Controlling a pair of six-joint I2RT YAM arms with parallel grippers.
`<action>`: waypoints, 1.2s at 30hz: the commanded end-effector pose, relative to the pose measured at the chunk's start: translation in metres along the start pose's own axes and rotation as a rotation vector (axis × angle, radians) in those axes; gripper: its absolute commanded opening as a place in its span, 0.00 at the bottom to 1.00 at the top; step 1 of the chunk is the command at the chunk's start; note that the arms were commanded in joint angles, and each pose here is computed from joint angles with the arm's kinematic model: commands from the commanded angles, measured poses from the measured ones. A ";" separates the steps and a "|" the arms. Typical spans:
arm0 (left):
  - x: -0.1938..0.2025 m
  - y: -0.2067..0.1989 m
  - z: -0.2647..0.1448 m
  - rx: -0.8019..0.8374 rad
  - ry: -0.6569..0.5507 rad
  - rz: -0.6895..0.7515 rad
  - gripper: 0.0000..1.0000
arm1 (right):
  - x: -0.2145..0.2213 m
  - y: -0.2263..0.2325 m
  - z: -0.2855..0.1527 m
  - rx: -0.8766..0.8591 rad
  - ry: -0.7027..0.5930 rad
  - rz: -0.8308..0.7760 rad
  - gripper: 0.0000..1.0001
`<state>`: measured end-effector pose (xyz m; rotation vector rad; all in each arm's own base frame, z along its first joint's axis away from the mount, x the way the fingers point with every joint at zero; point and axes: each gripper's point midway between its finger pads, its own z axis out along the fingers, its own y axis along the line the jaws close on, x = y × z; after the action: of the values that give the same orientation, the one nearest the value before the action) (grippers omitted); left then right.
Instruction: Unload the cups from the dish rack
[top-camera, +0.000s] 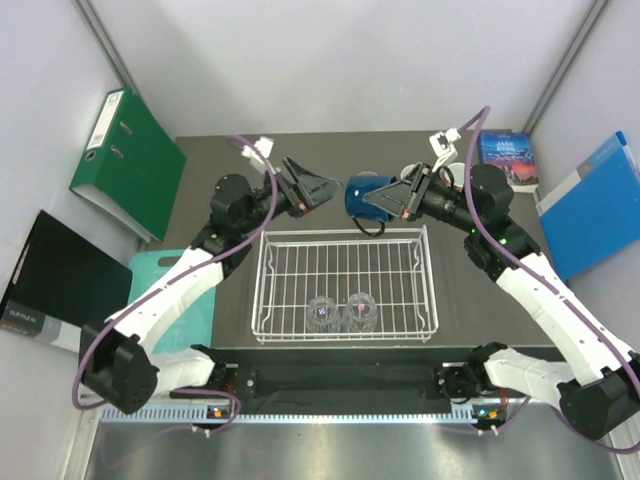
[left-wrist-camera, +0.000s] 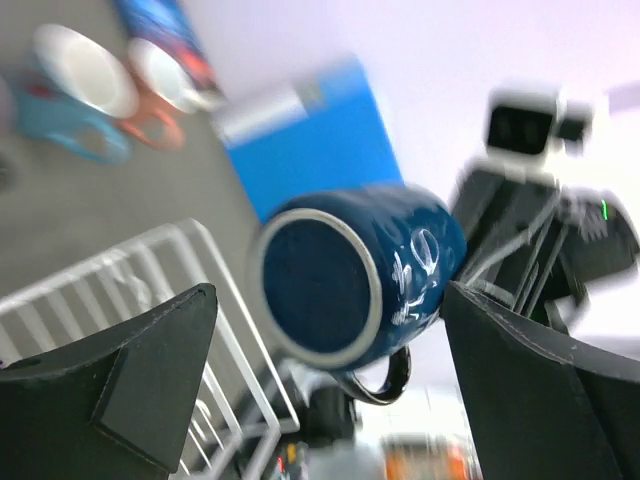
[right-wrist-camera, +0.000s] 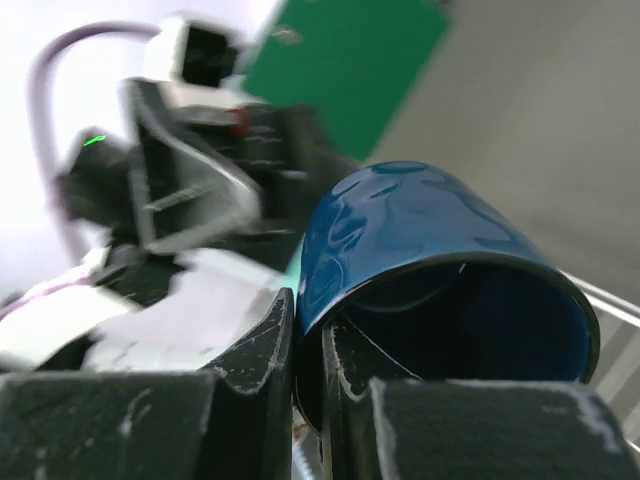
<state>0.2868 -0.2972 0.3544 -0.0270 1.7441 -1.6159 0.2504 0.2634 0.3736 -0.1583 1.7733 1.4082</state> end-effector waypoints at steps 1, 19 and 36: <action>-0.043 0.056 -0.028 -0.274 -0.251 -0.066 0.99 | -0.035 -0.022 -0.001 0.174 -0.095 -0.125 0.00; -0.043 0.125 -0.073 -0.658 -0.305 -0.061 0.99 | -0.052 -0.110 0.105 0.558 0.096 -0.332 0.00; -0.073 0.130 -0.122 -0.881 -0.448 0.104 0.99 | 0.007 -0.193 0.218 0.647 0.251 -0.354 0.00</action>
<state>0.3328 -0.1434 0.2546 -0.6616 1.9355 -0.6588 0.4525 0.3593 0.1995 -0.2826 2.2960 0.5125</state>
